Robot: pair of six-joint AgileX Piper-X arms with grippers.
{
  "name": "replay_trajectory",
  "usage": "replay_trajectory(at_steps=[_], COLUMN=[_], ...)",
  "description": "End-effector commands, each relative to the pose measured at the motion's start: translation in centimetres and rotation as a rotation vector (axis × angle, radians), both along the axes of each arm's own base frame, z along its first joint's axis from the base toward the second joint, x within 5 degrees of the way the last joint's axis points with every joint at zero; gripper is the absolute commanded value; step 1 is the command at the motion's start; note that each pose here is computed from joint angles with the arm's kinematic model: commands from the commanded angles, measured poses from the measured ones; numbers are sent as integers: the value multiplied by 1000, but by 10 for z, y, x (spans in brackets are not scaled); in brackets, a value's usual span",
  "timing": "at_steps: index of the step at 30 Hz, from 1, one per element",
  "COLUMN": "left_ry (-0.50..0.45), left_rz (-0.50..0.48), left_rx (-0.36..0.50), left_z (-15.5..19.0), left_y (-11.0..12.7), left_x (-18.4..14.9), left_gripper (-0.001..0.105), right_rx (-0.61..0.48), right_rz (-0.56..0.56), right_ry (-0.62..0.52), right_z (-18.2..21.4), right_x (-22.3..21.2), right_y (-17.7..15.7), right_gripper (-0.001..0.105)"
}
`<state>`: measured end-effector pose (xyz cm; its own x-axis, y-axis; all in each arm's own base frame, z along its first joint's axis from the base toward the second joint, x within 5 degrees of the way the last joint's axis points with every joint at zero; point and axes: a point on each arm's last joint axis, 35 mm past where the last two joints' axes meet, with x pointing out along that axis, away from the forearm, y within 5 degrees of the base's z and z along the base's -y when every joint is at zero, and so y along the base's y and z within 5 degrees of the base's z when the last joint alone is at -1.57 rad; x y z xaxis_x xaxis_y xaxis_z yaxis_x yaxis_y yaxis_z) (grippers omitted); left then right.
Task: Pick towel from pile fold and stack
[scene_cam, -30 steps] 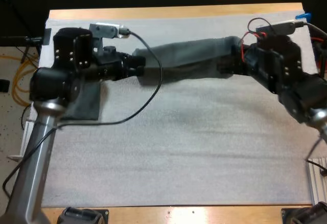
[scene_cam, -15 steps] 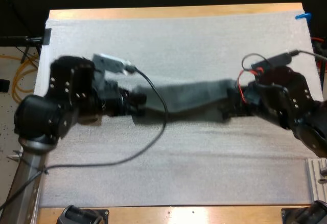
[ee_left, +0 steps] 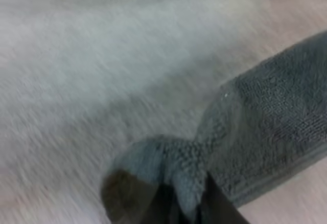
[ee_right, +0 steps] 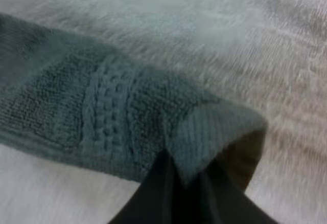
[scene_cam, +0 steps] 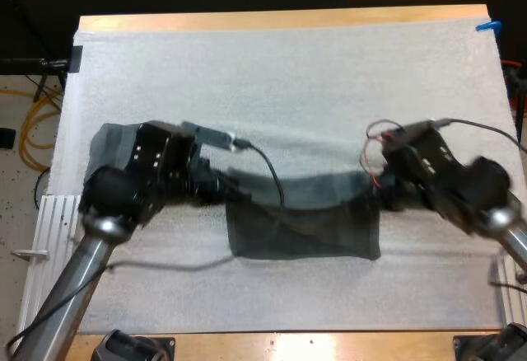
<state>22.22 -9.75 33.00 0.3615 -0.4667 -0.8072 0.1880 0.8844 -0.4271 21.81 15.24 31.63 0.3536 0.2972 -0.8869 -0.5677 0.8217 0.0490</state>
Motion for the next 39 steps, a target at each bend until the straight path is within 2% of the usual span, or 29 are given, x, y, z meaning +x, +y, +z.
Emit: replay_trajectory(at_steps=[1,6,10,13,19,25,31,32,35,37,39], left_ry=[-54,-89,-50,-15,4,-2,5,3,-27,-61,-88], left_rz=[42,74,74,75,100,116,117,115,107,100,95], left_rx=[-10,-88,-159,-169,-164,-165,-164,-166,-170,-180,-191], left_z=[-8,-42,-76,-103,-134,-152,-162,-162,-160,-158,-156], left_y=[1,6,9,9,14,18,17,17,17,16,16], left_x=[17,67,98,114,132,143,146,146,148,151,153], left_gripper=[0,0,0,0,0,0,0,0,2,9,16], right_rx=[33,127,136,148,215,254,271,274,309,347,382], right_rz=[-39,-85,-130,-189,-270,-325,-324,-323,-306,-326,-347], right_ry=[-32,-7,17,37,43,23,19,14,-11,-38,-62], right_z=[-11,-53,-88,-108,-135,-145,-150,-149,-146,-143,-140], right_x=[22,76,106,120,141,152,155,155,158,162,165], right_y=[0,0,-4,-6,-11,-13,-11,-11,-9,-8,-7], right_gripper=[1,1,1,1,1,1,2,4,22,46,59])
